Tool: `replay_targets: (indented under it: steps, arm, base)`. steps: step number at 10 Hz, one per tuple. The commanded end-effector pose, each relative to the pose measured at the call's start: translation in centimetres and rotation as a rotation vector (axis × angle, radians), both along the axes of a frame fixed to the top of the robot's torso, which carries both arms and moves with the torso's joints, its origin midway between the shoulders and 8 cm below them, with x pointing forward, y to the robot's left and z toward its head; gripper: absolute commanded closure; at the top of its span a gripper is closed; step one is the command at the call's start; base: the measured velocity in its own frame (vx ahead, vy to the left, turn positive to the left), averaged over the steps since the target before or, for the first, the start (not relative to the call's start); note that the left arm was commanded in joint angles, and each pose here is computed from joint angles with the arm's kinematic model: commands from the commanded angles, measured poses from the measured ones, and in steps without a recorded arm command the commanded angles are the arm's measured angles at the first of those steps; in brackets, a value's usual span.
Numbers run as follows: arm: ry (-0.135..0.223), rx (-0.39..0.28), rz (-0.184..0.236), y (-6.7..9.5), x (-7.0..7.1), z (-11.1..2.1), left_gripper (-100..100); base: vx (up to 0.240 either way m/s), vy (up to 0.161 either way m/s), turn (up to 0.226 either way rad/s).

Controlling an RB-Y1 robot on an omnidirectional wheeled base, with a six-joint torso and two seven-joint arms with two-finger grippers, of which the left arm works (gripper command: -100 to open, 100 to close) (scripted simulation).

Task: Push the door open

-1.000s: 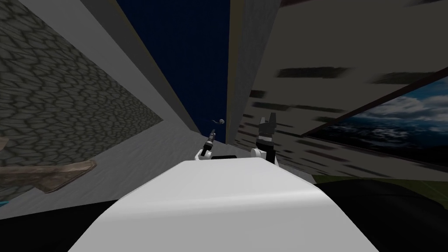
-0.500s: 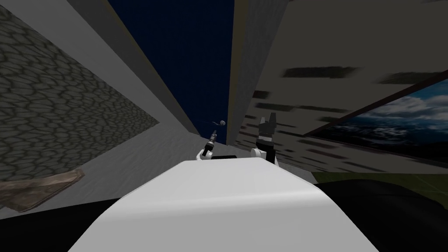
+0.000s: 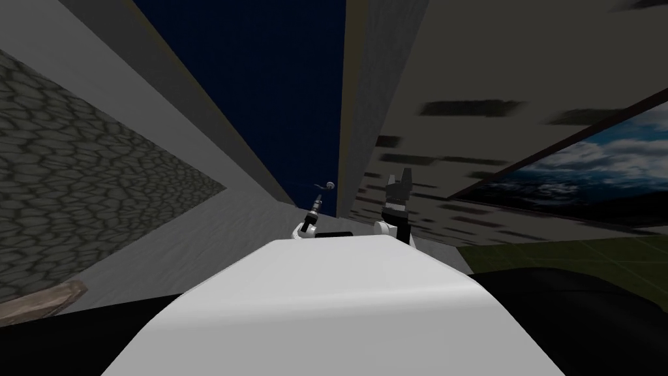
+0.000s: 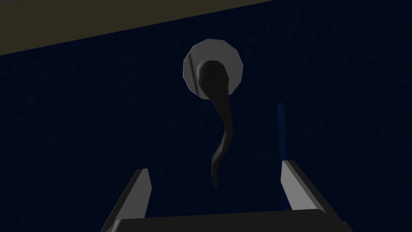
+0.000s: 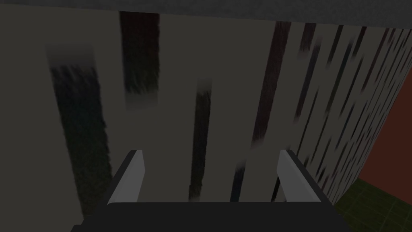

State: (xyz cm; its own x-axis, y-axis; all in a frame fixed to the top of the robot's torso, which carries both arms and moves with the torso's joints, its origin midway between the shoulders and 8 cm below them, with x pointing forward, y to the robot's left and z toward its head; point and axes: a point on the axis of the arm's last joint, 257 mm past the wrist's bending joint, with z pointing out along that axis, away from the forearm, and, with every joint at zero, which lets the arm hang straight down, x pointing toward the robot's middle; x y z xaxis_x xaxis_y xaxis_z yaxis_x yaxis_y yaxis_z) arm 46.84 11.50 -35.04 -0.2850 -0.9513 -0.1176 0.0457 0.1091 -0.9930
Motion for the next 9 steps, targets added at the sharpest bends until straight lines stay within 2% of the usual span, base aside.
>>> replay_targets:
  steps: [1, 9]
  arm:
    - [-0.002, 0.006, 0.028, 1.2, 0.8, 0.0, -100]
    - [-0.006, 0.013, 0.184, 7.4, 3.6, -0.2, -100]
  base:
    - [0.042, 0.001, -0.146]
    - [0.044, 0.006, -0.194]
